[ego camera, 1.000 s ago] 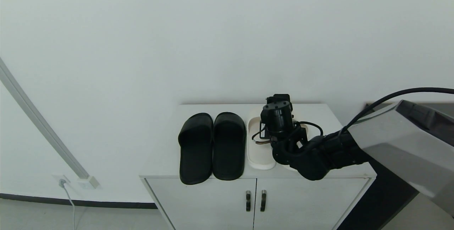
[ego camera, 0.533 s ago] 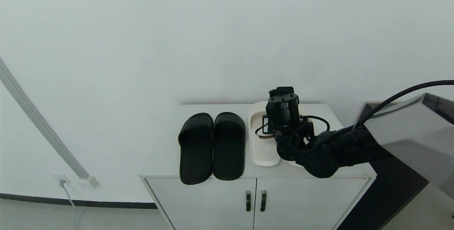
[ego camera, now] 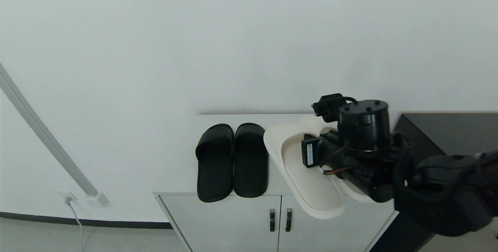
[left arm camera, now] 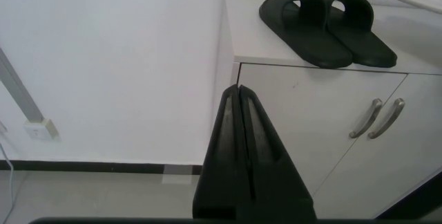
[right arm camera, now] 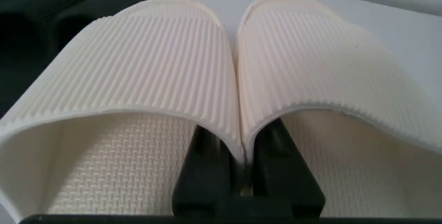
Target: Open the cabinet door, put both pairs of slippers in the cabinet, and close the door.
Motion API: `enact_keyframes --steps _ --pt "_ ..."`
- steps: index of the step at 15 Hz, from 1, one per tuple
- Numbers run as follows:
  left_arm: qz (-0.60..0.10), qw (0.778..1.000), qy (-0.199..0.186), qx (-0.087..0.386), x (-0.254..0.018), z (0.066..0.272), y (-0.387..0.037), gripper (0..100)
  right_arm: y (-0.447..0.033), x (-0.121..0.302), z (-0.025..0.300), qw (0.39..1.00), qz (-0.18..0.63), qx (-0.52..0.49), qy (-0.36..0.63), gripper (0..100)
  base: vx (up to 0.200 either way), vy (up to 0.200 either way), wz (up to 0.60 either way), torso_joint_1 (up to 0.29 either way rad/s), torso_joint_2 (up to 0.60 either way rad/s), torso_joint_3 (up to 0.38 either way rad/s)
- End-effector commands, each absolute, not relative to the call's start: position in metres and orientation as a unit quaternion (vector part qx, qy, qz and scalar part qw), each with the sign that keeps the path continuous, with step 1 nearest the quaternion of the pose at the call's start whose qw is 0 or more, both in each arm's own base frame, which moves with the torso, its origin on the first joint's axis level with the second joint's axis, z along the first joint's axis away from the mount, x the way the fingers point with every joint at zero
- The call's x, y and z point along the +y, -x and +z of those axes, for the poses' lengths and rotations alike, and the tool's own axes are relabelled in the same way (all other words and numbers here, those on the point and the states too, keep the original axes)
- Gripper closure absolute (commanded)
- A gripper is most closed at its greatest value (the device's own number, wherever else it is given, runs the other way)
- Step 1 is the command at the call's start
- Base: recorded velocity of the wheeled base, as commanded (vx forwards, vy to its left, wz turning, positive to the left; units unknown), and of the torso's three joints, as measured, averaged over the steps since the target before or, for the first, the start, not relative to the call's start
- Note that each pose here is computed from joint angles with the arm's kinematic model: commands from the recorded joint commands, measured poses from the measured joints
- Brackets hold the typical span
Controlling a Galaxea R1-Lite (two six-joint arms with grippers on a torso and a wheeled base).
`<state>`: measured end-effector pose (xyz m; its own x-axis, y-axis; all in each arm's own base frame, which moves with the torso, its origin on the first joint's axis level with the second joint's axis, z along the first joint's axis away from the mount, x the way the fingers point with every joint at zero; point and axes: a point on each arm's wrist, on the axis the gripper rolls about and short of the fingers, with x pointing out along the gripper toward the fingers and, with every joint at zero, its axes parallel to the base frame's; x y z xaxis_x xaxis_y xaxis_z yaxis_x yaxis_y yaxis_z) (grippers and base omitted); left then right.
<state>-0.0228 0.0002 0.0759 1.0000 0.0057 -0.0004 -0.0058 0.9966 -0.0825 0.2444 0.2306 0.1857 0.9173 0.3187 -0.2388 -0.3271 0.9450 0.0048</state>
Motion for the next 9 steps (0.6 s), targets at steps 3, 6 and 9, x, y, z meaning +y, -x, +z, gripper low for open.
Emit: enact_keyframes --steps 3,6,9 --pt "0.003 0.999 0.041 0.0 0.0 0.076 0.023 100 -0.18 0.188 0.209 0.939 0.327 0.107 0.008 100 0.0 0.0 0.0 0.0 0.0 0.0" --pt "0.003 0.999 0.041 0.0 0.0 0.076 0.023 100 -0.166 0.183 0.202 0.92 0.373 0.118 0.027 100 0.0 0.0 0.0 0.0 0.0 0.0" --pt "0.003 0.999 0.041 0.0 0.0 0.076 0.023 100 -0.164 0.186 0.197 0.915 0.382 0.126 0.032 100 0.0 0.0 0.0 0.0 0.0 0.0"
